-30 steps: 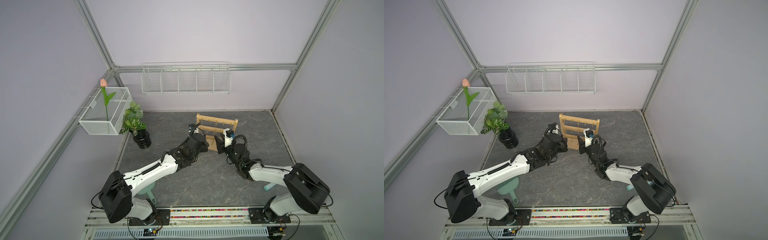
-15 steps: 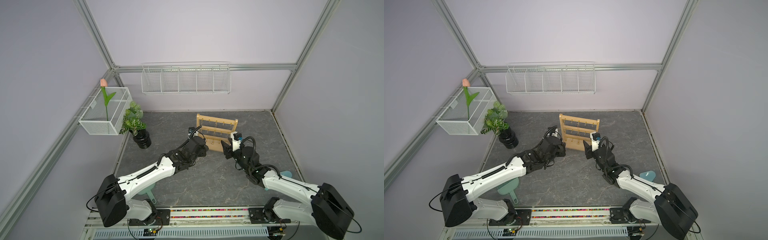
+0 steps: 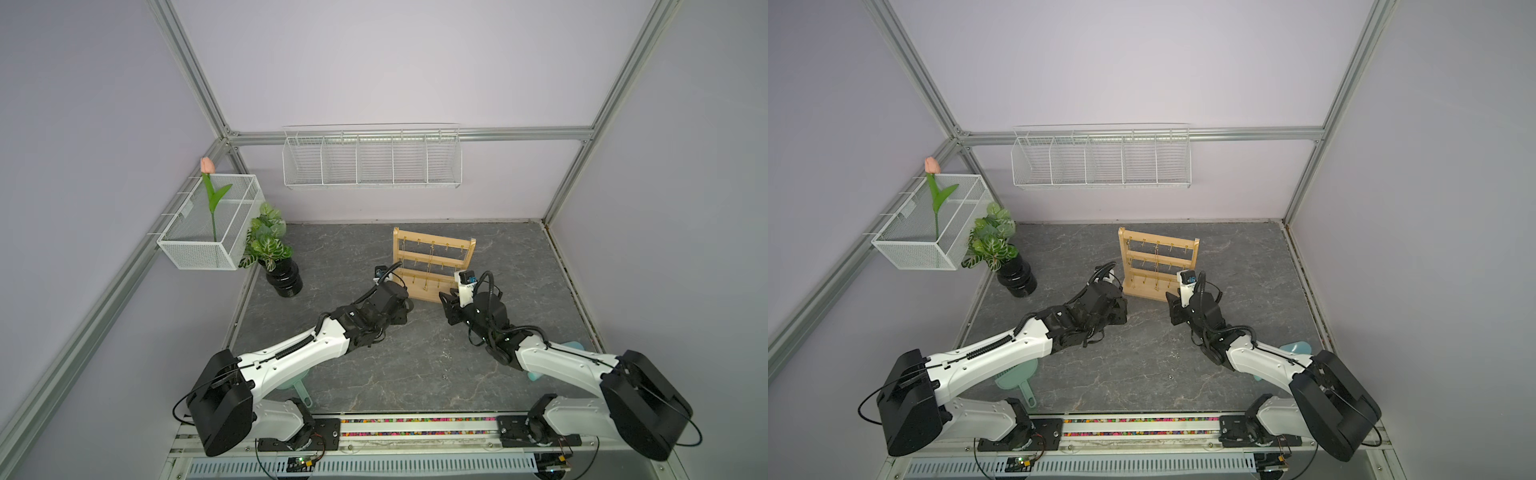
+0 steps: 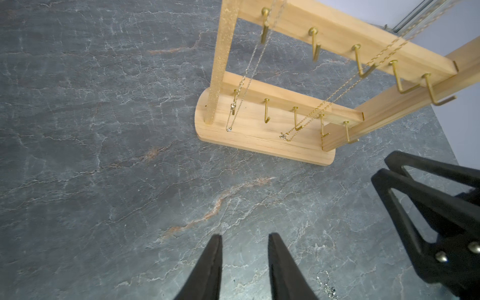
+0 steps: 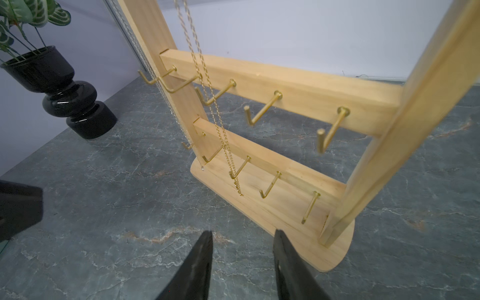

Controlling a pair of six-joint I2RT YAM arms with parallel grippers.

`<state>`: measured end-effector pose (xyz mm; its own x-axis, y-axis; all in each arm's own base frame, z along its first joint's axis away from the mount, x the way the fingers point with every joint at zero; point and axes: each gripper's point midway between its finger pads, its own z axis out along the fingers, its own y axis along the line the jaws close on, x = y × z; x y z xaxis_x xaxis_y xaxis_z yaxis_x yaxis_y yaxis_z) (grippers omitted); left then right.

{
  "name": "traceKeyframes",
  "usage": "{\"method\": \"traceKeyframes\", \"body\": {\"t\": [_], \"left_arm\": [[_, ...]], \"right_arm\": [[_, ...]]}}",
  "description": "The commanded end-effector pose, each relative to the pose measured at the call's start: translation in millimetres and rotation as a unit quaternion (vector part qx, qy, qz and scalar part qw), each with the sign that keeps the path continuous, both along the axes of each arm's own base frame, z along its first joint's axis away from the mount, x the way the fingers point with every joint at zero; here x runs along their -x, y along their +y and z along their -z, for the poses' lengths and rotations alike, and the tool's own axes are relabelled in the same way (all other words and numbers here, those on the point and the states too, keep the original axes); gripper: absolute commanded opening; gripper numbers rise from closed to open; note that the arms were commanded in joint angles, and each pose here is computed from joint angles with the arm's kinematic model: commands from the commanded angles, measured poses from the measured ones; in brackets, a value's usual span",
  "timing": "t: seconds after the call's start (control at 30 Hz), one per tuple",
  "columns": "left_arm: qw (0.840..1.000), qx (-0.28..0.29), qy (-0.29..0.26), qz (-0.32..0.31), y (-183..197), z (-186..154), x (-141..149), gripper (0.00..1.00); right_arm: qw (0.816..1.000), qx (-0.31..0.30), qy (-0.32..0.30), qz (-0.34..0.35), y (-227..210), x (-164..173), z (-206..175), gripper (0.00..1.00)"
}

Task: Hang the necklace on the jewelry display stand
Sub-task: Hang the necklace on the stand.

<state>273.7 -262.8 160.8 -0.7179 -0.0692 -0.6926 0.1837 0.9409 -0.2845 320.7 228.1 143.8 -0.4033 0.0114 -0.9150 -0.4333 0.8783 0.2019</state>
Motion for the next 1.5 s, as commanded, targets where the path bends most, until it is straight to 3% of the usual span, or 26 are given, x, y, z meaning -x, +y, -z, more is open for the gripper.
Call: {"method": "traceKeyframes", "body": {"t": [0.0, 0.13, 0.27, 0.63, 0.87, 1.47], "left_arm": [[1.0, 0.013, 0.012, 0.008, 0, 8, 5, 0.33], [0.998, 0.0, 0.03, 0.052, -19, 27, 24, 0.33], [0.998, 0.002, 0.046, 0.043, -15, 43, 32, 0.33], [0.999, -0.007, 0.039, 0.006, 13, 45, 21, 0.33], [0.999, 0.004, 0.038, -0.003, 20, 49, 15, 0.33], [0.999, 0.03, 0.04, -0.003, 25, 57, 10, 0.33]], "right_arm": [[1.0, -0.029, -0.011, 0.0, 5, 1, -7, 0.44], [0.999, -0.028, 0.016, 0.008, 0, 7, -4, 0.45], [0.999, -0.021, 0.028, 0.007, -2, 11, 0, 0.44], [0.997, -0.056, -0.048, 0.004, 30, -28, -53, 0.37], [0.996, -0.044, -0.079, 0.027, 33, -39, -78, 0.36], [0.992, -0.021, -0.106, 0.06, 34, -59, -90, 0.3]]}}
